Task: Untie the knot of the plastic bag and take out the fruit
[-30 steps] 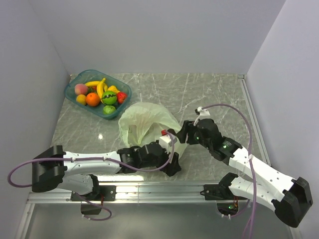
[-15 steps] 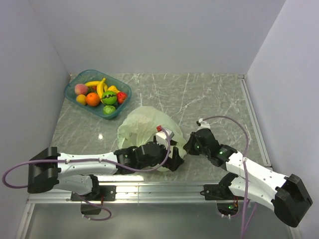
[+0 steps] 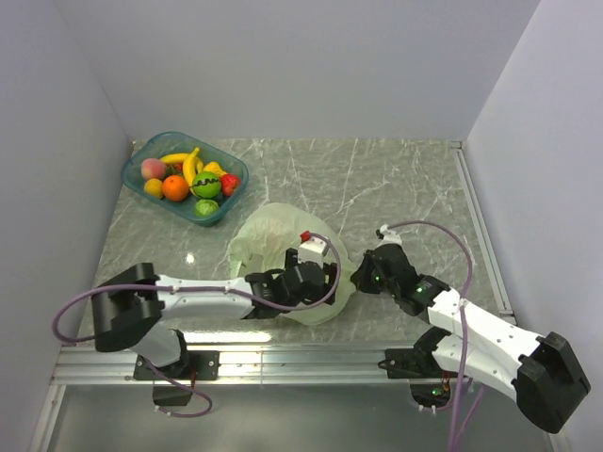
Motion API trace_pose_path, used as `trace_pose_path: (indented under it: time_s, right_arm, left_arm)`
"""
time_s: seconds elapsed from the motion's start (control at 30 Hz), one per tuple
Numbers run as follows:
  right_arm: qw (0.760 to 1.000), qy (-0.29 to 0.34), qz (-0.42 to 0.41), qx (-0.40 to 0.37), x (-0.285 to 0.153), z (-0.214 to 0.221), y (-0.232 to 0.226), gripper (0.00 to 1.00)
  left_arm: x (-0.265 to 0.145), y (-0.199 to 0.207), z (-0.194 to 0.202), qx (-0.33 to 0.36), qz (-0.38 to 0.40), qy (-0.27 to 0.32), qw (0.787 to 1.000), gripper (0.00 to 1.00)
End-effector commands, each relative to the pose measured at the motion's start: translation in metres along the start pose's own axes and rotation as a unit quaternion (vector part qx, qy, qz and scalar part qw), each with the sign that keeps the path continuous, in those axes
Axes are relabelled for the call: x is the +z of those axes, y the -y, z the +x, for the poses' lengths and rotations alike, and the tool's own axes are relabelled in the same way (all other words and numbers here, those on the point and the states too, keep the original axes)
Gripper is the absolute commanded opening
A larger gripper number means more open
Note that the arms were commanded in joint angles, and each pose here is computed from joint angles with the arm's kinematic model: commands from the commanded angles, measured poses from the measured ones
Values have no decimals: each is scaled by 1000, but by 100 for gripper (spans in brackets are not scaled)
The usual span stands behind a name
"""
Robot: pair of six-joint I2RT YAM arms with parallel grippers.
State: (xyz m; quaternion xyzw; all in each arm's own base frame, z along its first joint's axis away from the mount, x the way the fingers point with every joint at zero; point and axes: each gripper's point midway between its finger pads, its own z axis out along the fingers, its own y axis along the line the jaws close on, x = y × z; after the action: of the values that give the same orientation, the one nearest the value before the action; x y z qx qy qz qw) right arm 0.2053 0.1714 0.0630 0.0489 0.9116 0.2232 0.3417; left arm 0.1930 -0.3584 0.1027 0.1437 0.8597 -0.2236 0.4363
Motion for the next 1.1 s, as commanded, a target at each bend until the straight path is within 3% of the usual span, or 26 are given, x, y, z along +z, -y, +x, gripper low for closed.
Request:
trace_pose_path:
  time_s: [0.0,0.17,0.57,0.97,1.07]
  right_arm:
    - [997,60,-40,-10,-16,-44,-30,0]
    - [997,49,-61,-20,-23,-48,-43,0]
    - [998,25,-53,-16,-16,-29,-32,0]
    - [998,22,-61,-15,-15,-27,-34,0]
    - [998,22,-62,-14,-14,-26,-34,0]
  left_arm:
    - [14,-8,-24,-6,-41,44,998,89]
    - [39,-30,-35,-23,-62,63,996,88]
    - [63,-10,-51,-39,15,75,996,87]
    - [105,-15,-24,-23,-14,27,999,87]
    - [109,-15,-24,-23,-18,26,999,83]
